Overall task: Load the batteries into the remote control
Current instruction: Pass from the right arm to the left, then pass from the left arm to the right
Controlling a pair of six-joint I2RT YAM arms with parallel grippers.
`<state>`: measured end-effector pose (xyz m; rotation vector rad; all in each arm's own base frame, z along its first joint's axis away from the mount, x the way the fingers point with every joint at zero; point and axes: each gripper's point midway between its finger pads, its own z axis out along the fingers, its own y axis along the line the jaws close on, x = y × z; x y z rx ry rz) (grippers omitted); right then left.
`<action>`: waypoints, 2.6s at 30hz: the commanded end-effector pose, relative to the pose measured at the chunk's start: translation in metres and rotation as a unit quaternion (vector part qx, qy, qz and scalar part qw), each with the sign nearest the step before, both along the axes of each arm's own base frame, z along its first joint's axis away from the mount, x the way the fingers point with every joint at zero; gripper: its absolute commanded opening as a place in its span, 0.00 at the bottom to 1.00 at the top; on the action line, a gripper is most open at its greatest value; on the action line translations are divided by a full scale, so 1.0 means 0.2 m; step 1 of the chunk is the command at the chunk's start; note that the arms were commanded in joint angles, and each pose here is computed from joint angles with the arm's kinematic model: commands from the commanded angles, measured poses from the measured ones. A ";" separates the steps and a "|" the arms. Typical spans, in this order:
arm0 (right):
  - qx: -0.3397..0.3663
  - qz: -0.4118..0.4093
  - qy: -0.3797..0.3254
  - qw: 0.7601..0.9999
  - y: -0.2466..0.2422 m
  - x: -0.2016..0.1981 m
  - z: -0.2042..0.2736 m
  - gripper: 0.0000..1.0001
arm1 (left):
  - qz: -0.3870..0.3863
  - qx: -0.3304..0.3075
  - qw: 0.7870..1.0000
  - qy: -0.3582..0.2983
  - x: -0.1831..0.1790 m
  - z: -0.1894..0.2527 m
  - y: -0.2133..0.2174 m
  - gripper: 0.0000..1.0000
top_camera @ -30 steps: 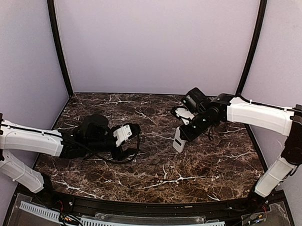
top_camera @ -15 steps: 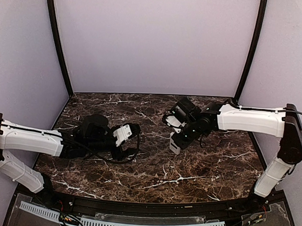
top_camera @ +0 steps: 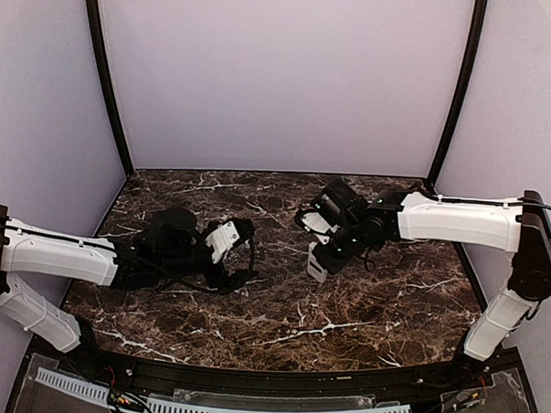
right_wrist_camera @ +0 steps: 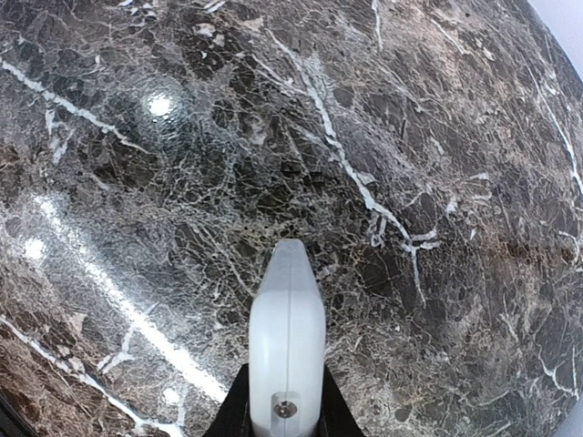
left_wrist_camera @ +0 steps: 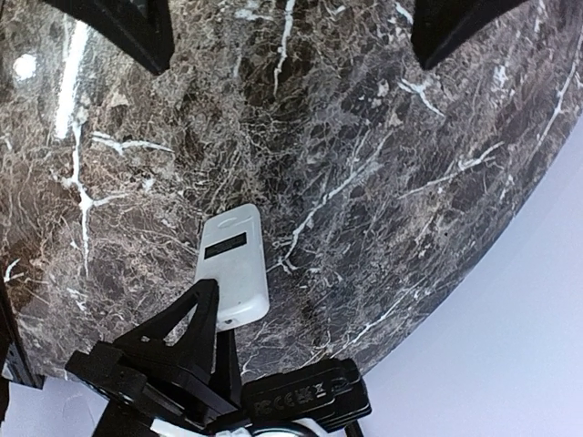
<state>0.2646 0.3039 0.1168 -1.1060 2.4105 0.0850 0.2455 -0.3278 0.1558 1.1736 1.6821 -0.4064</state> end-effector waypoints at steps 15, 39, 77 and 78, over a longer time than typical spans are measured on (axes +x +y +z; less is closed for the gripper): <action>0.238 0.040 0.079 0.967 0.18 -0.07 0.40 0.00 | -0.055 -0.082 0.995 0.024 -0.04 0.09 -0.20 0.94; 0.316 0.032 0.143 0.937 0.24 -0.13 0.47 0.00 | -0.004 -0.038 0.999 0.006 0.12 0.04 -0.46 0.68; 0.515 0.234 0.066 0.822 0.17 -0.28 0.99 0.92 | -0.280 -0.289 0.901 0.160 -0.26 0.59 -0.51 0.39; 0.514 0.235 0.070 0.822 0.18 -0.28 0.98 0.91 | -0.281 -0.289 0.901 0.162 -0.26 0.59 -0.51 0.39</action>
